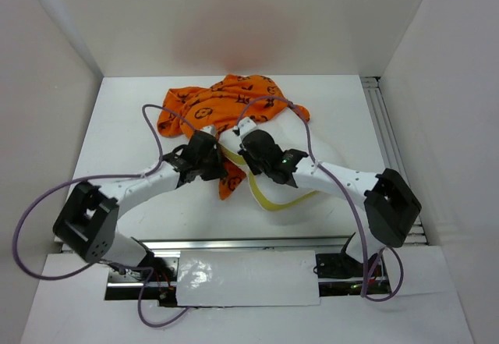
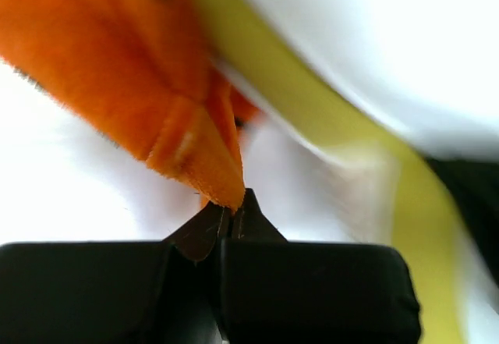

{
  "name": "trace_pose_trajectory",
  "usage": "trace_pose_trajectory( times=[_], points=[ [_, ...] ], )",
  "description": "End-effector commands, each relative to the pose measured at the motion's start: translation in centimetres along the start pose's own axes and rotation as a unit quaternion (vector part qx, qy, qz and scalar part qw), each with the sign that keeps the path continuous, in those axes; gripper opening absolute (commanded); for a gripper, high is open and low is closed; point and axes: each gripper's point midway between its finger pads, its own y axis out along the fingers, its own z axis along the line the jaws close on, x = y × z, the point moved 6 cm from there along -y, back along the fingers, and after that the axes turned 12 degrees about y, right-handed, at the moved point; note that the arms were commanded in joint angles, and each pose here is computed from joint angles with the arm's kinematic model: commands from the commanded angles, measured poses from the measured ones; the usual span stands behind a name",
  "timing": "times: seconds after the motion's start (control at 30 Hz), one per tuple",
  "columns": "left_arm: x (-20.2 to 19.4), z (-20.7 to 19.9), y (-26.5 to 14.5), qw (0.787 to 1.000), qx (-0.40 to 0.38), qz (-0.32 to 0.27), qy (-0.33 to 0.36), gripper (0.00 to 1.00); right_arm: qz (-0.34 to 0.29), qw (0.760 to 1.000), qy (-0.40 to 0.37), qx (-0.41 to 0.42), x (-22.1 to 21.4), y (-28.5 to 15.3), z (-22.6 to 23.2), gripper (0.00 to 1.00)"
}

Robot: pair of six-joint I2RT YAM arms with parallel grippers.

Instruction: Put the pillow into the pillowcase

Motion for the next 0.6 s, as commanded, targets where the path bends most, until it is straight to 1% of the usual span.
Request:
trace_pose_trajectory(
  times=[0.0, 0.03, 0.1, 0.13, 0.17, 0.2, 0.23, 0.3, 0.33, 0.37, 0.43, 0.5, 0.53, 0.57],
  points=[
    [1.0, -6.6, -5.8, 0.99, -0.107, -0.059, 0.068, 0.0, -0.19, 0.977, 0.069, 0.061, 10.6, -3.8, 1.9, 0.0],
    [0.9, -8.0, -7.1, 0.985, -0.135, -0.067, 0.085, 0.0, -0.214, 0.972, 0.078, 0.063, 12.1, -4.4, 2.0, 0.0],
    [0.9, -10.2, -10.2, 0.976, -0.17, -0.09, 0.104, 0.0, -0.236, 0.966, 0.08, 0.062, 13.3, -4.9, 2.0, 0.0],
    [0.5, -12.0, -11.8, 0.967, -0.195, -0.098, 0.133, 0.0, -0.246, 0.964, 0.084, 0.059, 13.7, -4.6, 2.1, 0.0],
    [0.6, -12.9, -12.8, 0.963, -0.206, -0.109, 0.138, 0.0, -0.246, 0.965, 0.077, 0.057, 13.6, -4.1, 2.1, 0.0],
    [0.1, -13.3, -13.6, 0.961, -0.209, -0.105, 0.145, 0.0, -0.247, 0.964, 0.077, 0.057, 13.6, -3.8, 2.2, 0.0],
    [-0.3, -14.6, -15.0, 0.951, -0.235, -0.111, 0.168, 0.0, -0.252, 0.962, 0.09, 0.053, 13.3, -3.1, 2.2, 0.0],
    [-1.5, -15.6, -16.0, 0.945, -0.251, -0.097, 0.185, 0.0, -0.267, 0.956, 0.117, 0.044, 13.3, -2.6, 2.1, 0.0],
    [-1.8, -16.2, -16.4, 0.941, -0.264, -0.089, 0.191, 0.0, -0.291, 0.945, 0.143, 0.051, 14.1, -2.7, 1.9, 0.0],
    [-2.4, -16.3, -16.1, 0.941, -0.263, -0.077, 0.197, 0.0, -0.299, 0.94, 0.159, 0.044, 14.1, -2.5, 1.4, 0.0],
    [-3.8, -17.6, -17.0, 0.929, -0.302, -0.052, 0.208, 0.0, -0.331, 0.922, 0.199, 0.035, 15.3, -2.4, 0.1, 0.0],
    [-5.3, -18.5, -17.6, 0.915, -0.335, -0.035, 0.223, 0.0, -0.341, 0.916, 0.212, 0.017, 15.6, -2.4, -0.8, 0.0],
    [-5.5, -19.2, -18.1, 0.908, -0.354, -0.034, 0.221, 0.0, -0.349, 0.909, 0.226, 0.024, 16.0, -2.8, -0.8, 0.0],
    [-6.2, -19.3, -17.7, 0.906, -0.357, -0.026, 0.225, 0.0, -0.342, 0.913, 0.223, 0.024, 15.2, -2.3, -1.1, 0.0]
  ],
)
